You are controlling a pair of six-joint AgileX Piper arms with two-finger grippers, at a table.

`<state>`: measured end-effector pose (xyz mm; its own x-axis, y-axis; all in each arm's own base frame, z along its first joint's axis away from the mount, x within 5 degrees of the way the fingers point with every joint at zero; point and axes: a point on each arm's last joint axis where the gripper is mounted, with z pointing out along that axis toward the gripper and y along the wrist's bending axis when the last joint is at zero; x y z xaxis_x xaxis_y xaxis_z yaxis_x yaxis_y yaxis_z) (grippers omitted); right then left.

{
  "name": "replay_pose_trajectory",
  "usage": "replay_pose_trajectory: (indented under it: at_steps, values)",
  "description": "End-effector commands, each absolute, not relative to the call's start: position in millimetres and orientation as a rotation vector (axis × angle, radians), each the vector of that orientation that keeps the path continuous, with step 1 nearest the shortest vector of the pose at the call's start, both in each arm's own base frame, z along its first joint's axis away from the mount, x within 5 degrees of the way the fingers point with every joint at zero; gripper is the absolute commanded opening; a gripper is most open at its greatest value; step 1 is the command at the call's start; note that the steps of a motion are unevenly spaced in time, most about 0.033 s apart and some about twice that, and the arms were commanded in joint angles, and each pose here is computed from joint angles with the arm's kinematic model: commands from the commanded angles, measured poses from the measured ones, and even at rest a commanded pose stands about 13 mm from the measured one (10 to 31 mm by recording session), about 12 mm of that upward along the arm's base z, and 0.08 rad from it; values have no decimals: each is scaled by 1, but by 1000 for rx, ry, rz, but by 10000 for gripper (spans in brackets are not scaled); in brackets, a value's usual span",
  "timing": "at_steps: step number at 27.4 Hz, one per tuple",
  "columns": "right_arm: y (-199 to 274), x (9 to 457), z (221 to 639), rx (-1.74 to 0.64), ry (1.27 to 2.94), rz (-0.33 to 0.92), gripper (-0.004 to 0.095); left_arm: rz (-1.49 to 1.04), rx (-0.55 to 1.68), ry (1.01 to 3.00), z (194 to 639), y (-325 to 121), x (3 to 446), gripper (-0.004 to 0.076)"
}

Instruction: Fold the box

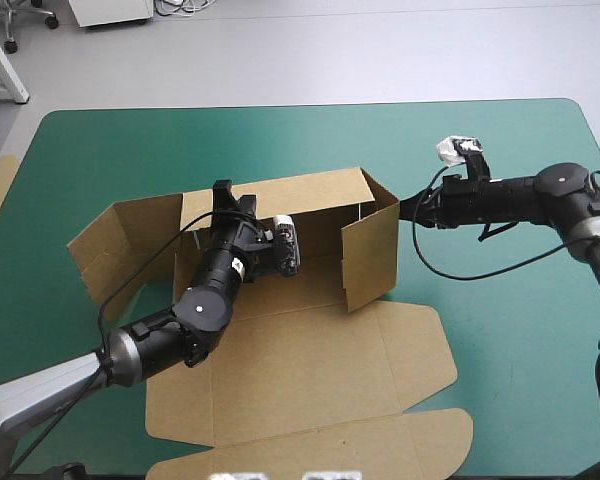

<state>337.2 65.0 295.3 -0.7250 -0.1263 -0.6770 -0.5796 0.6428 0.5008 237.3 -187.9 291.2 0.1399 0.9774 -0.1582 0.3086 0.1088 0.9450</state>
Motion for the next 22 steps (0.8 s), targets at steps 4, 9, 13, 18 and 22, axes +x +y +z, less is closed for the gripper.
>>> replay_pose_trajectory:
  at_steps: [4,9,13,18,22]
  values:
    - [73,306,311,-713,2010,974,252,862,1325,1295,313,-186,236,-11]
    - [74,297,296,-752,1971,972,253,851,1332,1291,313,-187,235,-11]
    - [75,295,294,-789,1955,981,253,851,1332,1291,313,-187,235,-11]
    - [75,294,295,-807,1941,983,253,853,1334,1290,313,-187,235,-11]
    - [75,294,295,-812,1940,980,309,851,1332,1291,313,-187,235,-11]
